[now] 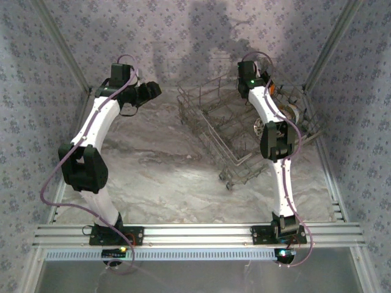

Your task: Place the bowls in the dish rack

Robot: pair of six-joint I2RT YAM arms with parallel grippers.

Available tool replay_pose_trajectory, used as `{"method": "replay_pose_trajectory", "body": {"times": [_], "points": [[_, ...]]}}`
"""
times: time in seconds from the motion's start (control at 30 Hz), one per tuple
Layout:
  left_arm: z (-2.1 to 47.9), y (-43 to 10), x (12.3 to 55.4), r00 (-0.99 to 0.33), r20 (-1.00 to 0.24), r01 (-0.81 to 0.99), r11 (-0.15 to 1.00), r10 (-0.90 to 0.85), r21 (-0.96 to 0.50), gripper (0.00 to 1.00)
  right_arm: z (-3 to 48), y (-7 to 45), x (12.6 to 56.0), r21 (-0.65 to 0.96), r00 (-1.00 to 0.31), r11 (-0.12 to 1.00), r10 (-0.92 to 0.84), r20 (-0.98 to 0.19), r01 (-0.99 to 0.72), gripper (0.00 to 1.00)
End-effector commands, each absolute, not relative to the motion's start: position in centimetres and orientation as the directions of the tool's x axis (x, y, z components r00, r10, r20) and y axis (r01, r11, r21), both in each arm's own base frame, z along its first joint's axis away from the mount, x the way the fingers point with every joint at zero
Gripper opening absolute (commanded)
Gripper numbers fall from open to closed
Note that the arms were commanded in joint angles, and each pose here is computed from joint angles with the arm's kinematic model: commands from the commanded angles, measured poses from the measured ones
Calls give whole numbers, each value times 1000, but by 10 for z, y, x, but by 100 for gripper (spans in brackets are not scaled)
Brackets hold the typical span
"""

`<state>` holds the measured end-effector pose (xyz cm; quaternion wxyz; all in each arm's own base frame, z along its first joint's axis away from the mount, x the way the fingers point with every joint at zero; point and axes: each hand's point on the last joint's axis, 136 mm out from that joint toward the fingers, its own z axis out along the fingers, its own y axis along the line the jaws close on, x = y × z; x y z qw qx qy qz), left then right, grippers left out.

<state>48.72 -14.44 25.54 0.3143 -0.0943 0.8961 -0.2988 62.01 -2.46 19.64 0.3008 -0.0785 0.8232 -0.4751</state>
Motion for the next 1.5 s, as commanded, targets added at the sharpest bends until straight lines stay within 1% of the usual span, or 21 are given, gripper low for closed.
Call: {"method": "replay_pose_trajectory", "body": {"times": [0.0, 0.2, 0.47, 0.73, 0.8, 0.9, 1.13, 1.27, 1.47], "points": [[264, -147, 491, -776, -529, 57, 796, -344, -602, 67, 196, -36, 617, -846, -827, 514, -408, -386, 142, 0], [260, -148, 490, -779, -521, 53, 792, -348, -608, 67, 192, -35, 618, -849, -829, 515, -418, -372, 122, 0], [261, -147, 489, -778, -521, 51, 790, -352, -611, 67, 193, -39, 614, -866, -842, 482, -407, -354, 131, 0], [261, -147, 488, -775, -523, 52, 788, -355, -613, 67, 196, -35, 615, -863, -836, 489, -417, -358, 126, 9], [262, -148, 488, -775, -522, 52, 788, -356, -614, 67, 196, -32, 615, -862, -834, 493, -421, -357, 121, 12], [263, -148, 488, -774, -523, 54, 787, -356, -615, 67, 194, -31, 615, -864, -835, 491, -425, -350, 112, 19], [263, -147, 488, -774, -524, 54, 786, -357, -615, 67, 197, -30, 614, -865, -835, 488, -426, -349, 113, 25], [264, -147, 487, -772, -524, 54, 784, -360, -618, 66, 199, -29, 613, -864, -833, 491, -430, -349, 109, 31], [264, -147, 487, -771, -523, 52, 783, -364, -620, 67, 199, -28, 612, -861, -832, 499, -434, -346, 98, 34]]}}
